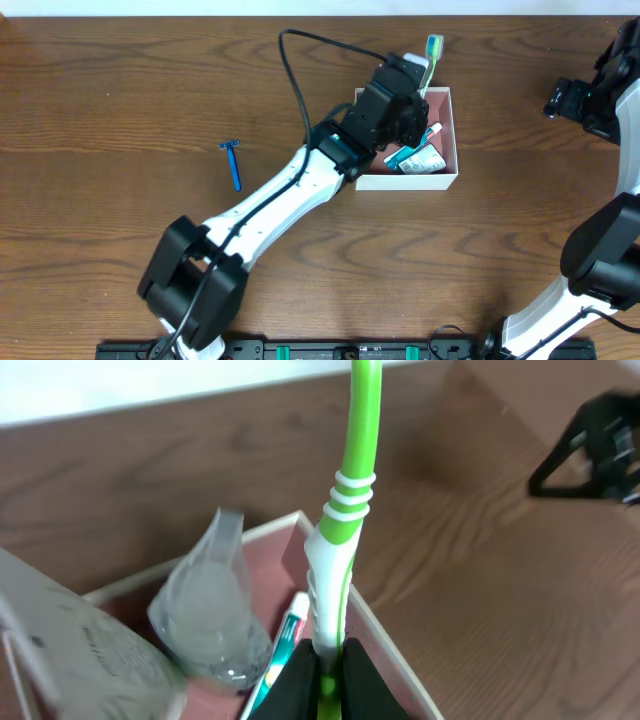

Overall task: Pack container
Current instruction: 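Lower the toothbrush into the box and open the left gripper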

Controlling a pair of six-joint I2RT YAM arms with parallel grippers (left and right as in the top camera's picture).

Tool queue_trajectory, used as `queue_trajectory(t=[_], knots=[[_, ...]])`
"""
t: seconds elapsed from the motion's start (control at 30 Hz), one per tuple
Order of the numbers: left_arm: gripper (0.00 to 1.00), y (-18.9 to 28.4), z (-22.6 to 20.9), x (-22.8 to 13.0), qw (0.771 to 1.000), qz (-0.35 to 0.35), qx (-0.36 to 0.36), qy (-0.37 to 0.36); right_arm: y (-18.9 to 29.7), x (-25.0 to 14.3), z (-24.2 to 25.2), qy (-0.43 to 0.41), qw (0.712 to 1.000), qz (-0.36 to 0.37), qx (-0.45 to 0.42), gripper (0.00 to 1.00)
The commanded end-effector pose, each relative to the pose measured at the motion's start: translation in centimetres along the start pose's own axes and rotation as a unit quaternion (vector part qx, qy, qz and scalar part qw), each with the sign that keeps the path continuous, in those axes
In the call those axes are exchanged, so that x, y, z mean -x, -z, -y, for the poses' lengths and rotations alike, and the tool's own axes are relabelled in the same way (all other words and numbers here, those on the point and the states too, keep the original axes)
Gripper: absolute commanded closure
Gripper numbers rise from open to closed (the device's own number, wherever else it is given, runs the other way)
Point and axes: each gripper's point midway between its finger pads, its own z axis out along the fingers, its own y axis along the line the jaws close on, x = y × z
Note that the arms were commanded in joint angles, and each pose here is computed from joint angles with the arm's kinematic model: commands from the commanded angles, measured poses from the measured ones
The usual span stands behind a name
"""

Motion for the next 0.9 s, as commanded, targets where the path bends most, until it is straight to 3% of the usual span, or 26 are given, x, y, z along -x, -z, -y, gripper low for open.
queue_trajectory(t=[0.0,0.63,0.67,0.8,0.87], knots=[[0.92,-0.9,-0.3,-0.7,1.0,-0.007,0.003,-0.001,-0.5,-0.1,0.5,-0.009,1.0,-0.005,-0.009,0.01],[0.83,-3.2,-1.6,-3.7,0.998,-0.043,0.015,-0.044,-0.5,-0.1,0.5,-0.009,1.0,-0.005,-0.009,0.01],[0.77,-3.2,-1.6,-3.7,0.998,-0.043,0.015,-0.044,-0.5,-0.1,0.5,-0.009,1.0,-0.005,-0.009,0.01],[0.7,-2.6,-1.3,-3.0,0.998,-0.035,0.012,-0.044,-0.5,-0.1,0.5,-0.009,1.0,-0.005,-0.009,0.01],[0.59,-1.3,-0.8,-1.9,0.999,-0.026,0.009,-0.045,-0.5,-0.1,0.5,-0.009,1.0,-0.005,-0.009,0.01]])
